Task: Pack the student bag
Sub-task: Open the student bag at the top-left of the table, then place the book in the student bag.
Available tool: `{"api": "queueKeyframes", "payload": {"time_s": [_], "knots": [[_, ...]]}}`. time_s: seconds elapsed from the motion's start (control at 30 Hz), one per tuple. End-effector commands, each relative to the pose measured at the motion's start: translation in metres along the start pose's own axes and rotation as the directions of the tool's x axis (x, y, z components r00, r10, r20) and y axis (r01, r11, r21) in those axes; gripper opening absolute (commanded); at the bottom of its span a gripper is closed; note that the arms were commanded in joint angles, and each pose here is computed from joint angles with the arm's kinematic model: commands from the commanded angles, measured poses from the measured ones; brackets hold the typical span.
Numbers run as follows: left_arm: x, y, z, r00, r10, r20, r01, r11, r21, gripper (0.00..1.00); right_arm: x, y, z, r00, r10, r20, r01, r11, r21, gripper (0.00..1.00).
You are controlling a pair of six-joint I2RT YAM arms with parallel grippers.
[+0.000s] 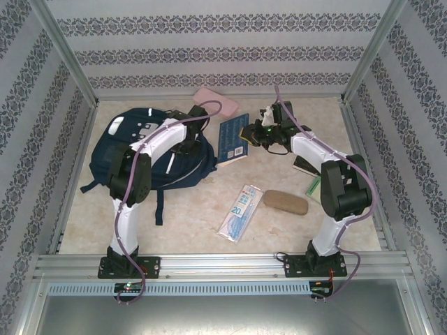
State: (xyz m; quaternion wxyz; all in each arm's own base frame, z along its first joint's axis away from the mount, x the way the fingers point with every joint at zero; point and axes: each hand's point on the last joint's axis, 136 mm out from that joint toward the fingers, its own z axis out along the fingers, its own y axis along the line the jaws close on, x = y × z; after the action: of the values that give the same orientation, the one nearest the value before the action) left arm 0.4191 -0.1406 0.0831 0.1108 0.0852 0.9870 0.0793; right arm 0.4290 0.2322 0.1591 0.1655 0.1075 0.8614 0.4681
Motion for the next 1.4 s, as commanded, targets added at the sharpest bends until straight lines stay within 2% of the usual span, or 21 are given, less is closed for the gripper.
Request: {"api": "queueKeyframes", "payload": {"time_s": [0.0,0.13,0.33,0.5,0.6,0.7,0.87,1.07,1.23,1.37], "knots": [[-0.018,0.010,-0.060,0.993,-0.035,0.111,0.025,0.996,0.083,0.00,0.000,0.029,-0.002,0.998,-0.004,0.057,0.008,0.997,-0.075,0.00],[-0.033,0.024,-0.098,0.969,-0.163,0.186,0.127,0.974,0.190,0.00,0.005,0.039,0.008,0.997,-0.003,0.073,0.009,0.997,-0.081,0.00],[-0.044,0.036,-0.152,0.912,-0.298,0.281,0.194,0.919,0.343,0.00,0.009,0.065,0.023,0.996,0.036,0.083,-0.020,0.983,-0.184,0.00],[-0.053,0.043,-0.184,0.859,-0.412,0.303,0.224,0.836,0.501,0.00,0.016,0.085,0.044,0.997,0.037,0.070,-0.018,0.967,-0.252,0.00],[-0.059,0.051,-0.198,0.825,-0.491,0.279,0.244,0.756,0.607,0.00,0.017,0.092,0.062,0.995,0.073,0.063,-0.050,0.949,-0.313,0.00],[-0.065,0.062,-0.207,0.798,-0.538,0.272,0.249,0.705,0.664,0.00,0.021,0.105,0.080,0.996,0.073,0.055,-0.049,0.931,-0.361,0.00],[-0.071,0.072,-0.215,0.776,-0.573,0.262,0.258,0.669,0.697,0.00,0.030,0.122,0.115,0.996,0.080,0.036,-0.058,0.904,-0.424,0.00],[-0.070,0.065,-0.209,0.789,-0.573,0.221,0.267,0.645,0.716,0.00,0.036,0.139,0.153,0.992,0.123,0.003,-0.105,0.854,-0.509,0.00],[-0.069,0.062,-0.209,0.791,-0.576,0.205,0.267,0.626,0.733,0.00,0.052,0.143,0.190,0.996,0.089,-0.027,-0.091,0.876,-0.473,0.00],[-0.068,0.061,-0.210,0.795,-0.570,0.207,0.260,0.630,0.732,0.00,0.064,0.115,0.225,0.994,0.090,-0.059,-0.105,0.924,-0.368,0.00]]}}
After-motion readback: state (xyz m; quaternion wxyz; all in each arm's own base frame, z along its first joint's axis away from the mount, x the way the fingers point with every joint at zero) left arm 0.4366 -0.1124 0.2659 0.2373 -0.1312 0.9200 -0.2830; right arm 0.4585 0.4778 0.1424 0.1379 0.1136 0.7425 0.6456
